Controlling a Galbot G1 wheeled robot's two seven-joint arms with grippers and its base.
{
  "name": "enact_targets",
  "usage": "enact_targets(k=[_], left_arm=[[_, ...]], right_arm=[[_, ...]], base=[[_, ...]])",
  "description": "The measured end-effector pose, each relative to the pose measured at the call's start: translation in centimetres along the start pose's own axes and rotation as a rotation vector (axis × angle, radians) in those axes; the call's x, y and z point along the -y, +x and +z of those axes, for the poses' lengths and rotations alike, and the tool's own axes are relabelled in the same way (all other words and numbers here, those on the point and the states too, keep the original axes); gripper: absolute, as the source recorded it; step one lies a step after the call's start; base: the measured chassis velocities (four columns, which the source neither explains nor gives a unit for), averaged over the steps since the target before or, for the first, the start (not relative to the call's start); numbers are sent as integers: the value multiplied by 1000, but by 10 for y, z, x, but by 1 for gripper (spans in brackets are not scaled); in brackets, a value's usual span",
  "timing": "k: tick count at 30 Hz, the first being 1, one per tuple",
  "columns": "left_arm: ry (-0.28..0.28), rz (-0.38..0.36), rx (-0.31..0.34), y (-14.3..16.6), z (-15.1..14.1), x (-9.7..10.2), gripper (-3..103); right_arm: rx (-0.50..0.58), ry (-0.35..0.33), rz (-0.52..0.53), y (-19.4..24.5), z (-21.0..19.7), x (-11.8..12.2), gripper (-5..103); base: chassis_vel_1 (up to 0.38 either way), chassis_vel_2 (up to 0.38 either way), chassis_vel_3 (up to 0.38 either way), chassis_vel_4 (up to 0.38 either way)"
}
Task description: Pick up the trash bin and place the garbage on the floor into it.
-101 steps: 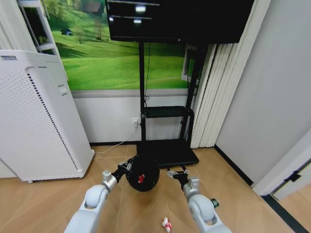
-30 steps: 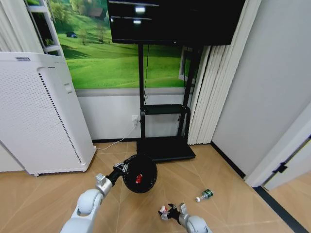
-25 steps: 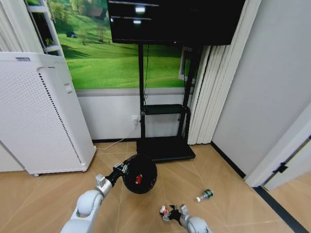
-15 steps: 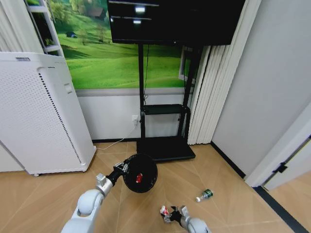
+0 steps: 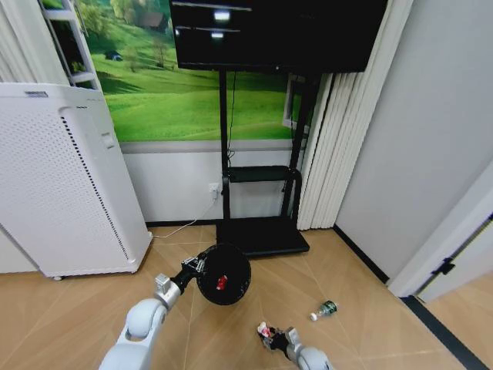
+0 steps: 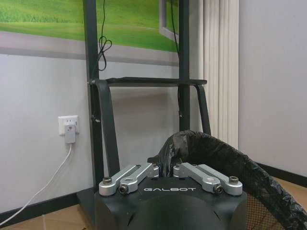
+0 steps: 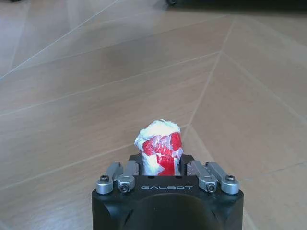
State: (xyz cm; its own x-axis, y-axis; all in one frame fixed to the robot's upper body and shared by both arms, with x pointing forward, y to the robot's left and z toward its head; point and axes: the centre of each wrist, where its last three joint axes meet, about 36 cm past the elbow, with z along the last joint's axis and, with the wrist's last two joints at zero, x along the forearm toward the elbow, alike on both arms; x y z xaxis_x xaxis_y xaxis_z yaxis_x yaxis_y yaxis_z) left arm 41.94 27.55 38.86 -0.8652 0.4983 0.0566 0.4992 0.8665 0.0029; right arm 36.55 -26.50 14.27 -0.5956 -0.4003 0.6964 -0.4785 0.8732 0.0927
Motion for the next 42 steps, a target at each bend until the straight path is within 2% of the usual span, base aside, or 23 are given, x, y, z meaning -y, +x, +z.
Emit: enact_targets(k=[1, 3, 4, 6, 7, 11, 16, 20, 22, 24, 25, 26, 27, 29, 31, 32, 33, 36, 42], left_arm=[[0, 0, 0, 1, 0, -1, 7], [1, -1, -1, 1, 0, -2, 7], [2, -4, -2, 3, 1, -3, 7], [2, -4, -2, 3, 1, -3, 7], [4, -5, -1, 4, 1, -4, 7], [8, -9, 0, 5, 3, -5, 7], [11, -11, 4, 5, 3, -8, 7], [12, -6, -1, 6, 4, -8, 7], [22, 0, -10, 6, 9, -8, 7], [29, 1, -13, 5, 12, -9, 7], [34, 3, -16, 5, 14, -9, 7], [42, 9, -18, 1, 16, -9, 7], [42, 9, -18, 1, 16, -9, 7], [53, 25, -18, -6, 18, -5, 7], [55, 42, -18, -12, 18, -1, 7], [55, 42, -18, -12, 18, -1, 7], [53, 63, -20, -17, 18, 4, 7], [51, 92, -27, -23, 19, 13, 7], [51, 115, -36, -30, 22, 23, 7]], right_arm=[[35, -11, 31, 5, -10, 3, 35], [61, -18, 54, 9, -18, 6, 32], [113, -38, 102, 22, -33, 15, 28], [130, -44, 119, 28, -39, 19, 28], [185, -55, 167, 44, -55, 30, 26], [247, -70, 232, 70, -74, 45, 26], [368, -101, 379, 116, -108, 85, 26], [447, -107, 411, 144, -127, 92, 26], [527, -102, 394, 171, -149, 80, 26], [550, -102, 379, 178, -156, 72, 26], [566, -104, 363, 185, -161, 63, 26], [592, -119, 321, 195, -172, 41, 26], [592, -119, 321, 195, -172, 41, 26], [612, -125, 242, 209, -185, 9, 26], [620, -100, 184, 214, -194, -12, 26], [620, -100, 184, 214, -194, -12, 26], [616, -63, 138, 215, -201, -28, 26], [606, -13, 78, 211, -212, -47, 26], [581, 56, 23, 200, -223, -62, 26]], base=[[0, 0, 0, 0], [0, 0, 0, 0], [0, 0, 0, 0], [0, 0, 0, 0], [0, 0, 0, 0], [0, 0, 0, 0], [0, 0, 0, 0], [0, 0, 0, 0], [0, 0, 0, 0], [0, 0, 0, 0], [0, 0, 0, 0], [0, 0, 0, 0], [0, 0, 0, 0], [0, 0, 0, 0], [0, 0, 0, 0], [0, 0, 0, 0], [0, 0, 0, 0], [0, 0, 0, 0], [0, 0, 0, 0]])
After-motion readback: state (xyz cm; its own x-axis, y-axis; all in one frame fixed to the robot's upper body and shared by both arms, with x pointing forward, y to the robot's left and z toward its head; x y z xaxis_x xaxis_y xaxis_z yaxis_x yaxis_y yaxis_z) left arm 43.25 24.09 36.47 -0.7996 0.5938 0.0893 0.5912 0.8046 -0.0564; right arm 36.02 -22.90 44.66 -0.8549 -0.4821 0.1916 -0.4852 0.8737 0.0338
